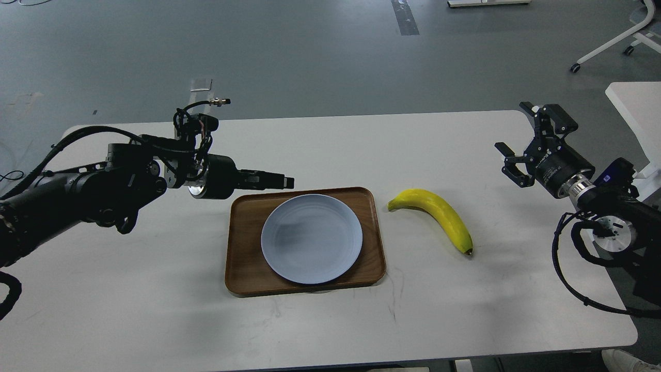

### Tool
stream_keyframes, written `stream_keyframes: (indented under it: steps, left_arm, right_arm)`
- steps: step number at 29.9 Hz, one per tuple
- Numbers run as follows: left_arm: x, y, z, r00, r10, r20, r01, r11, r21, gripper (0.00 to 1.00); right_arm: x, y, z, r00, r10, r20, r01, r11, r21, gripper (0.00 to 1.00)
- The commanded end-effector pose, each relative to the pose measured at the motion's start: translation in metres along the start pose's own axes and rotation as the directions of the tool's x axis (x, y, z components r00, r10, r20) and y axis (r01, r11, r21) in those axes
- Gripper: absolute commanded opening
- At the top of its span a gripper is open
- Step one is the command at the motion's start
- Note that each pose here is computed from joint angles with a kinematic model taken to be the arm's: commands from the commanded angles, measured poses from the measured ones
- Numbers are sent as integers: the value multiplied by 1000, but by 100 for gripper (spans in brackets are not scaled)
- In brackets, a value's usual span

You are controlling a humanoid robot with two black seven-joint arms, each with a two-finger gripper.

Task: Place banana on plate with both arms
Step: 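Release the plate and raise the left gripper away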

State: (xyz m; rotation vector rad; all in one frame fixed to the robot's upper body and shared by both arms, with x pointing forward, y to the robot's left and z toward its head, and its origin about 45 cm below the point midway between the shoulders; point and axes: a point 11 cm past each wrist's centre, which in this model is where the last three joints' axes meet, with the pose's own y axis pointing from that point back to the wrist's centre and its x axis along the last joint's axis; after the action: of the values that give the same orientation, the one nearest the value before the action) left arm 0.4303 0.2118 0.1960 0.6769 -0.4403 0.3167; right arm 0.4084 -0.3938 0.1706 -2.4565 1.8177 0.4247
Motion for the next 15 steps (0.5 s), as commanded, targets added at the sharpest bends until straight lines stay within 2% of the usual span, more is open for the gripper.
stream_keyframes:
  steps: [1,5,7,10,13,15]
  left_arm:
    - [42,34,4,912,215,-349,-274,953,-131,98]
    - [70,77,-10,751,332,-571,-489,860,-143,98]
    - [62,104,-42,604,375,-703,-597,797,-88,98]
    - [45,122,-69,486,398,-778,-664,747,-33,98]
    - [12,132,-101,383,415,-826,-692,721,41,98]
    - [5,136,-109,350,419,-838,-704,708,60,98]
  right_arm:
    - [0,0,0,1000,0,0,0,1000,1,100]
    - [1,0,-2,1000,1,-3,-1,1000,2,100]
    - [0,-1,-3,1000,0,-4,0,1000,5,100]
    - [-1,-2,-3,1000,-4,-4,4,1000,5,100]
    - [-1,0,0,1000,-6,-10,6,1000,-5,100]
    - [-4,-2,1,999,-24,-35,23,999,-23,100]
